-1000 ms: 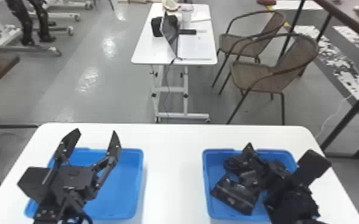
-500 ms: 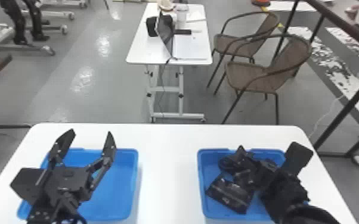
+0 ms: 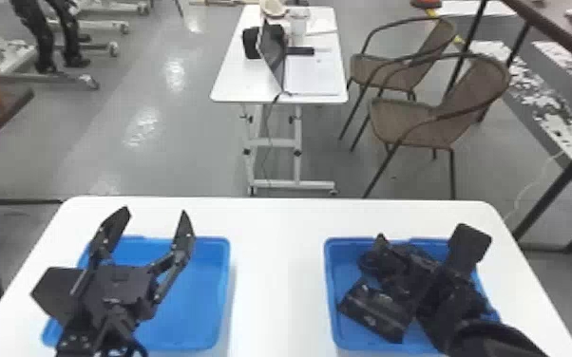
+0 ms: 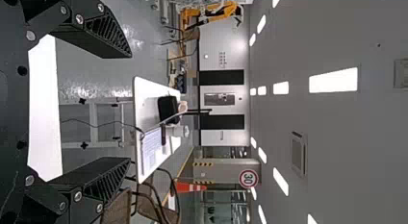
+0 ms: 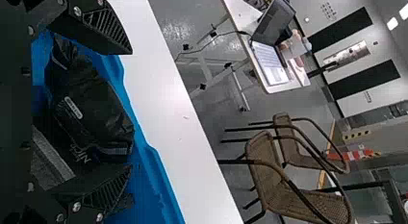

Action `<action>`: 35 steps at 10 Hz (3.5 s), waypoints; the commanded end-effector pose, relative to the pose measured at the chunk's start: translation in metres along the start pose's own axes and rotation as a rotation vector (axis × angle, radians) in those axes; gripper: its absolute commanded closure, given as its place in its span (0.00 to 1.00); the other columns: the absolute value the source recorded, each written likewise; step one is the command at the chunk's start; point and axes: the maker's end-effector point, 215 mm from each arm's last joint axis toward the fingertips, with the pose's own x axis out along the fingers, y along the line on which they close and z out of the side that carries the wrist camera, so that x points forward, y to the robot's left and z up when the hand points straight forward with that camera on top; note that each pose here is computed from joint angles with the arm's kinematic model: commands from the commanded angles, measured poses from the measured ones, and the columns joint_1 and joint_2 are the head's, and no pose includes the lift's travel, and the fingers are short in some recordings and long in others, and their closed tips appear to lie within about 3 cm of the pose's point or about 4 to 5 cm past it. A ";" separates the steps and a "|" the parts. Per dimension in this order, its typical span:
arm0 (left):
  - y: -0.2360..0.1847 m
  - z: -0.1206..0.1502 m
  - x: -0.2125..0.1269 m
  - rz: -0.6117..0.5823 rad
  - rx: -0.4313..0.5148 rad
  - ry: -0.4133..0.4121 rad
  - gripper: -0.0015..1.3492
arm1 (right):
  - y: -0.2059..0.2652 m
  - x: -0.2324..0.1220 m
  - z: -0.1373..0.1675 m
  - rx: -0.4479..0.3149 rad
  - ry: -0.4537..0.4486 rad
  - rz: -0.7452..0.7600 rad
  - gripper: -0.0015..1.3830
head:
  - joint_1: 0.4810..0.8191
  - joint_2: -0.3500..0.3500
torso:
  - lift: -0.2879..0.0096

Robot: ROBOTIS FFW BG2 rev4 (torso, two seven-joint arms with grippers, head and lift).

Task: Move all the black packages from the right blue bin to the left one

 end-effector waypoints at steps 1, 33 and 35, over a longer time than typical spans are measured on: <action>0.000 0.000 0.000 -0.001 0.000 -0.001 0.20 | -0.003 0.000 -0.009 -0.007 0.019 -0.008 0.14 | 0.63 0.50 | 0.83; -0.070 0.020 0.057 -0.308 -0.435 0.015 0.21 | 0.354 -0.096 0.043 0.566 0.346 1.003 0.81 | 0.63 0.86 | 0.83; -0.068 0.012 0.054 -0.268 -0.427 0.034 0.56 | 0.355 -0.097 0.042 0.568 0.350 1.005 0.81 | 0.63 0.84 | 0.83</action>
